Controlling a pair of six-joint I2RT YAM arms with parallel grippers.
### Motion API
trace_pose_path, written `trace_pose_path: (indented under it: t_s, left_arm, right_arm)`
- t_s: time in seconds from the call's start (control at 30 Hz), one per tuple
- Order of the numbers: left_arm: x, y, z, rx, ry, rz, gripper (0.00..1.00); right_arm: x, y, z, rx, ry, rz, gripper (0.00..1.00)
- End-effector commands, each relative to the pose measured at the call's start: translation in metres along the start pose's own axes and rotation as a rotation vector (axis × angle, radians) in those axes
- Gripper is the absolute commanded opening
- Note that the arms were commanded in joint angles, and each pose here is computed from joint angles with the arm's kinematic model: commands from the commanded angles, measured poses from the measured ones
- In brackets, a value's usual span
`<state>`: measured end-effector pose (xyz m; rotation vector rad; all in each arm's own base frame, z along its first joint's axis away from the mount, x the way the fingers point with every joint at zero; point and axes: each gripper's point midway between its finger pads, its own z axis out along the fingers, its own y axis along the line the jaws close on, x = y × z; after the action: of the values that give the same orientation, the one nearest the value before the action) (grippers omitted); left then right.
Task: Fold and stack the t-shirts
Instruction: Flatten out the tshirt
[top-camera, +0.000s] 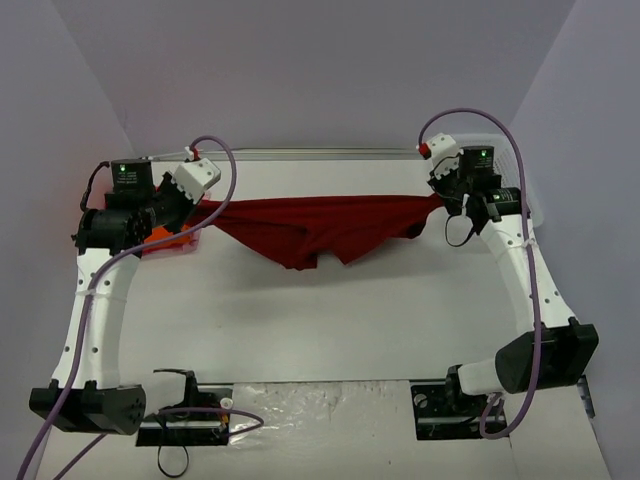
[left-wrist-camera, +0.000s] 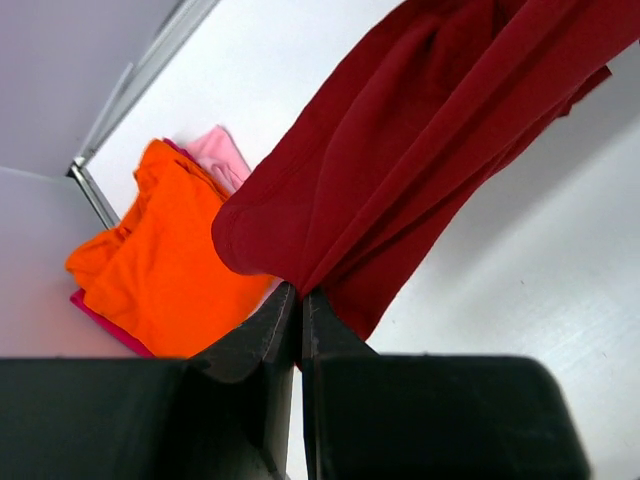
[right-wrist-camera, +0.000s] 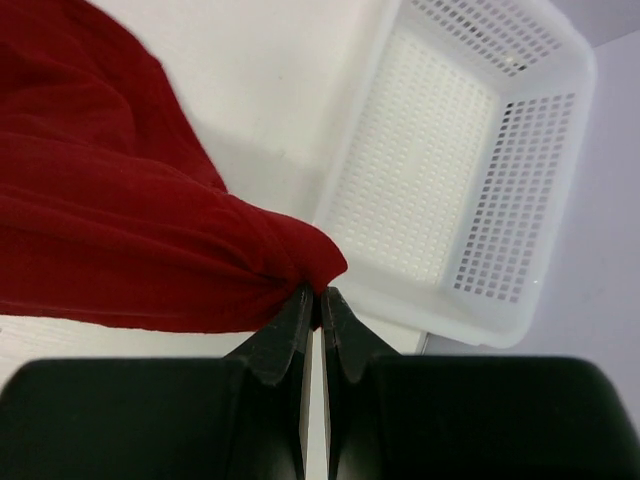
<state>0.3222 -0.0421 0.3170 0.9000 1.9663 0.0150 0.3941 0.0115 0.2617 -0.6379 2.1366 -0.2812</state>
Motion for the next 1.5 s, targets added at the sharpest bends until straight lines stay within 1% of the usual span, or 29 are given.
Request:
trace_pose_path:
  t_s: [0.0, 0.1, 0.23, 0.33, 0.4, 0.47, 0.57, 0.73, 0.83, 0.9, 0.97, 1.07, 1.1, 1.13, 1.17, 1.2, 1.23, 1.27, 1.3, 1.33, 1.37, 1.4, 1.43, 1.47]
  left_arm:
    - [0.014, -0.004, -0.02, -0.007, 0.072, 0.007, 0.02]
    - [0.009, -0.006, -0.031, -0.021, 0.051, 0.007, 0.02]
    - [-0.003, -0.004, -0.044, -0.06, 0.003, -0.02, 0.02]
    - [-0.019, -0.003, -0.056, -0.092, -0.079, -0.042, 0.02]
    - [-0.032, -0.003, -0.069, -0.124, -0.156, -0.049, 0.02]
    - [-0.044, -0.003, -0.085, -0.158, -0.223, -0.045, 0.02]
    - [-0.057, -0.003, -0.107, -0.203, -0.289, -0.064, 0.02]
    - [-0.073, -0.003, -0.133, -0.23, -0.353, -0.073, 0.02]
    - [-0.079, 0.002, -0.136, -0.248, -0.365, -0.082, 0.02]
    - [-0.082, 0.009, -0.135, -0.268, -0.374, -0.092, 0.02]
    - [-0.085, 0.018, -0.125, -0.283, -0.366, -0.102, 0.02]
    - [-0.081, 0.036, -0.098, -0.307, -0.332, -0.136, 0.02]
    - [-0.078, 0.04, -0.088, -0.306, -0.316, -0.143, 0.02]
    - [-0.072, 0.046, -0.069, -0.301, -0.276, -0.157, 0.02]
    - [-0.074, 0.053, -0.06, -0.313, -0.281, -0.159, 0.02]
    - [-0.072, 0.057, -0.049, -0.312, -0.267, -0.163, 0.02]
    - [-0.065, 0.065, -0.023, -0.305, -0.232, -0.173, 0.02]
    - [-0.06, 0.068, -0.009, -0.299, -0.211, -0.176, 0.02]
    - [-0.055, 0.073, 0.006, -0.297, -0.186, -0.18, 0.02]
    - [-0.045, 0.079, 0.037, -0.282, -0.149, -0.185, 0.02]
    - [-0.038, 0.081, 0.054, -0.275, -0.122, -0.184, 0.02]
    - [-0.02, 0.084, 0.089, -0.252, -0.061, -0.196, 0.02]
    - [-0.017, 0.088, 0.109, -0.246, -0.052, -0.184, 0.02]
    - [-0.015, 0.094, 0.125, -0.247, -0.042, -0.181, 0.02]
  right_arm:
    - [0.022, 0.005, -0.003, -0.018, 0.043, -0.022, 0.0]
    - [0.031, 0.013, -0.008, -0.044, 0.046, -0.032, 0.0]
    - [0.03, 0.017, -0.019, -0.051, 0.015, -0.03, 0.0]
    - [0.023, 0.018, -0.028, -0.061, -0.026, -0.026, 0.0]
    - [0.019, 0.018, -0.034, -0.065, -0.05, -0.031, 0.0]
    - [0.011, 0.014, -0.045, -0.049, -0.087, -0.034, 0.0]
    - [-0.003, 0.006, -0.064, -0.02, -0.144, -0.029, 0.0]
    - [-0.03, -0.003, -0.104, 0.009, -0.274, -0.025, 0.0]
    - [-0.046, -0.007, -0.12, 0.015, -0.335, -0.014, 0.0]
    - [-0.055, -0.011, -0.122, 0.018, -0.352, 0.005, 0.0]
    - [-0.06, -0.013, -0.117, 0.019, -0.351, 0.016, 0.0]
    - [-0.063, -0.019, -0.092, 0.029, -0.318, 0.036, 0.0]
    - [-0.063, -0.02, -0.074, 0.026, -0.297, 0.041, 0.0]
    - [-0.063, -0.021, -0.065, 0.028, -0.285, 0.049, 0.0]
    - [-0.063, -0.021, -0.054, 0.028, -0.271, 0.052, 0.0]
    - [-0.059, -0.019, -0.031, 0.01, -0.234, 0.055, 0.0]
    - [-0.061, -0.02, -0.022, 0.008, -0.226, 0.063, 0.0]
    - [-0.055, -0.016, 0.003, -0.011, -0.177, 0.065, 0.0]
    - [-0.054, -0.015, 0.016, -0.014, -0.166, 0.07, 0.0]
    - [-0.056, -0.018, 0.025, -0.003, -0.159, 0.081, 0.0]
    - [-0.053, -0.02, 0.037, 0.01, -0.135, 0.086, 0.0]
    - [-0.045, -0.017, 0.062, 0.004, -0.096, 0.086, 0.0]
    - [-0.047, -0.019, 0.073, 0.016, -0.089, 0.096, 0.0]
    - [-0.034, -0.017, 0.1, 0.021, -0.035, 0.096, 0.0]
